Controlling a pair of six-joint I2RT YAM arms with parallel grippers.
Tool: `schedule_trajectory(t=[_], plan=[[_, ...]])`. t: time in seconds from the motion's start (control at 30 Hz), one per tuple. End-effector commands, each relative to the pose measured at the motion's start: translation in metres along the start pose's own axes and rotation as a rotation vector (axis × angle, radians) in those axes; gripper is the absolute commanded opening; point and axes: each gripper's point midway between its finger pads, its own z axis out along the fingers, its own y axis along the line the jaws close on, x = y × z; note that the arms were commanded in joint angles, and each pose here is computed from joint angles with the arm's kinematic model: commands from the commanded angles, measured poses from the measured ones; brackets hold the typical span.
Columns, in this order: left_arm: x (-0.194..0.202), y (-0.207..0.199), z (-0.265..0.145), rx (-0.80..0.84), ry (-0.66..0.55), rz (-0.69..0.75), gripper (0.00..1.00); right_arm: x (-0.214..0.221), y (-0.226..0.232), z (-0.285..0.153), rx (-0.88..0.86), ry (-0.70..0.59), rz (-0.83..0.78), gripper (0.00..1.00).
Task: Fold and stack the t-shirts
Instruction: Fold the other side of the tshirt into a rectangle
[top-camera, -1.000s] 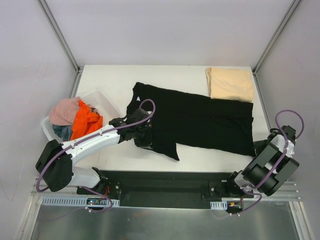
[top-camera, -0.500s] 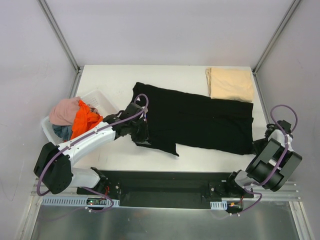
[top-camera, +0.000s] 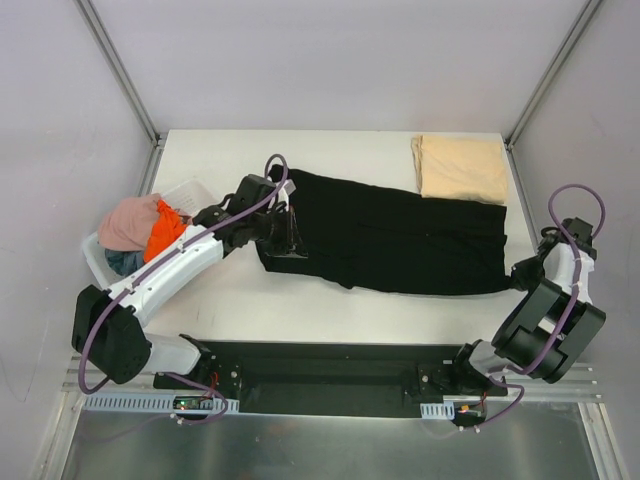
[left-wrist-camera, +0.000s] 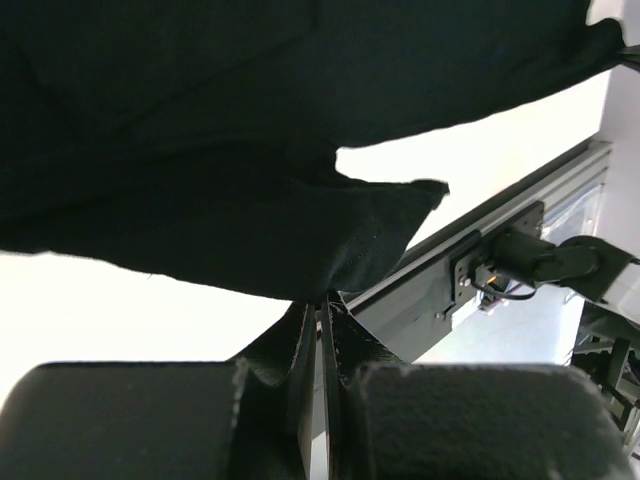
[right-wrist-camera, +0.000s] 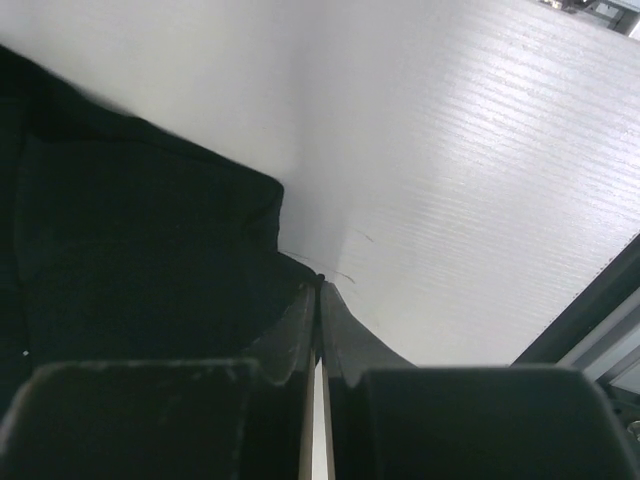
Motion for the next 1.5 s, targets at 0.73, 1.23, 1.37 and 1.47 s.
schedule_trajectory(t=[0.73,1.23,1.37,1.47], plan=[[-0.116,-0.009,0.004,-0.023,-0.171,0.086,0.0,-0.051,0.069,-0.028,0.005,-0.043,-0.156,0.04],[-0.175,-0.006,0.014,-0.09,-0.263,0.19,0.0,-0.066,0.096,-0.019,0.006,-0.024,-0.196,0.08],[-0.188,0.001,0.023,-0.098,-0.258,0.218,0.0,-0.068,0.098,-0.017,0.013,-0.025,-0.204,0.08],[-0.2,0.012,0.035,-0.127,-0.258,0.239,0.0,-0.071,0.1,-0.014,0.022,-0.03,-0.207,0.09]])
